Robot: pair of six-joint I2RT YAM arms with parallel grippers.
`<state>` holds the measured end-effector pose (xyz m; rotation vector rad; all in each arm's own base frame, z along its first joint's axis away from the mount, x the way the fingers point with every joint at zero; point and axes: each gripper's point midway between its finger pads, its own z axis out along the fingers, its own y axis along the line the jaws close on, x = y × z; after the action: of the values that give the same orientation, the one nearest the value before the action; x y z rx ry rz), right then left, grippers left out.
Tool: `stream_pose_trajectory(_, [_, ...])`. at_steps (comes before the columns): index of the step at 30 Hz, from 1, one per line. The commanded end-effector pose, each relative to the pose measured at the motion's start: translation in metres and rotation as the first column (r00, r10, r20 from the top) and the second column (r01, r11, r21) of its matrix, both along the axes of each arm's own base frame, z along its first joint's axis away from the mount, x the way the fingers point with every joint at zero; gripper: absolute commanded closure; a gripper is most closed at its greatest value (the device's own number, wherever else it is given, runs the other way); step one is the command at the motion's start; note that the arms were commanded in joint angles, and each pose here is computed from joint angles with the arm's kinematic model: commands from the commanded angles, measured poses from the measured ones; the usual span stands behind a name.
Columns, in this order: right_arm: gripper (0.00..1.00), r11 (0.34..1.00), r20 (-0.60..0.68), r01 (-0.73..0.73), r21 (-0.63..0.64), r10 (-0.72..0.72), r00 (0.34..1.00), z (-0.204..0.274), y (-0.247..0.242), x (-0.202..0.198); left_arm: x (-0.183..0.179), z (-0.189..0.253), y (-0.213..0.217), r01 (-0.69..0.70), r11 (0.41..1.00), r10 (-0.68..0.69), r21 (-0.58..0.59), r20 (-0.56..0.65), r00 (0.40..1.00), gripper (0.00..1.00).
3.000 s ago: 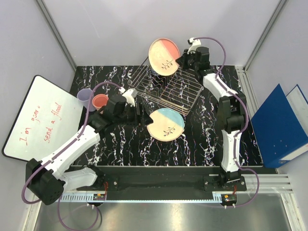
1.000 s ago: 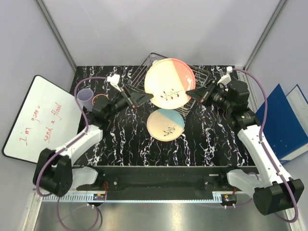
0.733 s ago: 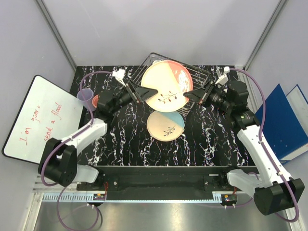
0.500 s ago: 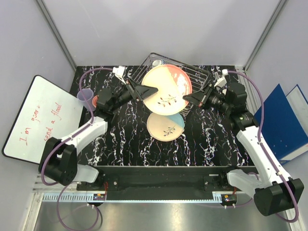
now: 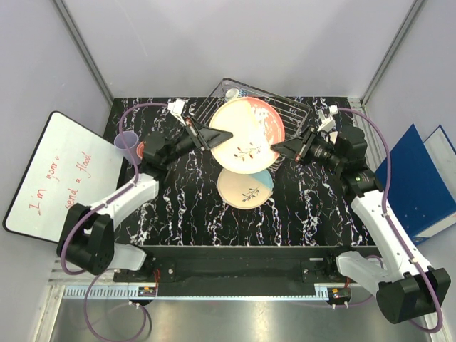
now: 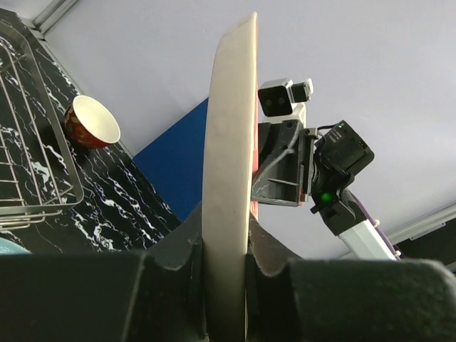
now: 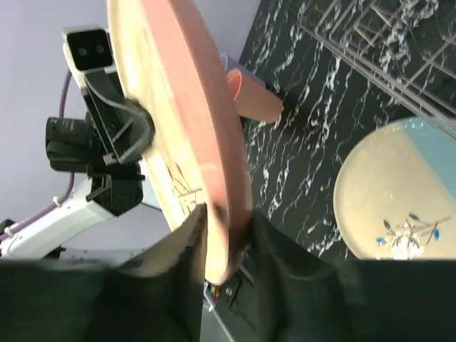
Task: Unload the mixed dishes from the dish rack
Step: Place the plate at the center of the board.
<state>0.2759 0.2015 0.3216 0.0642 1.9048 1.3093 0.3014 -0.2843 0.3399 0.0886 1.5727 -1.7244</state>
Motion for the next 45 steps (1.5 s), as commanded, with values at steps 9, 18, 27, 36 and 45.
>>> stream_pose_trajectory(9, [0.00,0.999,0.181,-0.005,0.036,-0.002,0.983,0.056,0.001,-0.004,-0.028,0.012,0.006,0.002,1.000,0.001,-0.027,0.082,0.997,1.00])
stream_pose_trajectory(18, [0.00,0.903,0.263,0.425,-0.066,-0.395,0.880,0.085,-0.062,0.039,-0.012,-0.051,0.012,-0.094,0.991,0.103,0.090,-0.100,0.990,1.00])
stream_pose_trajectory(27, [0.00,0.874,0.253,0.483,-0.053,-0.456,0.853,0.064,-0.074,0.033,-0.005,-0.132,0.013,-0.093,0.978,0.145,0.189,-0.287,0.947,1.00])
stream_pose_trajectory(36, [0.00,0.879,0.236,0.473,-0.063,-0.447,0.863,0.049,-0.073,0.028,0.013,-0.161,0.002,-0.076,0.980,0.137,0.185,-0.346,0.928,1.00])
stream_pose_trajectory(45, [0.00,0.881,0.219,0.467,-0.080,-0.441,0.870,0.033,-0.073,0.024,0.027,-0.195,-0.007,-0.057,0.979,0.134,0.196,-0.406,0.904,1.00])
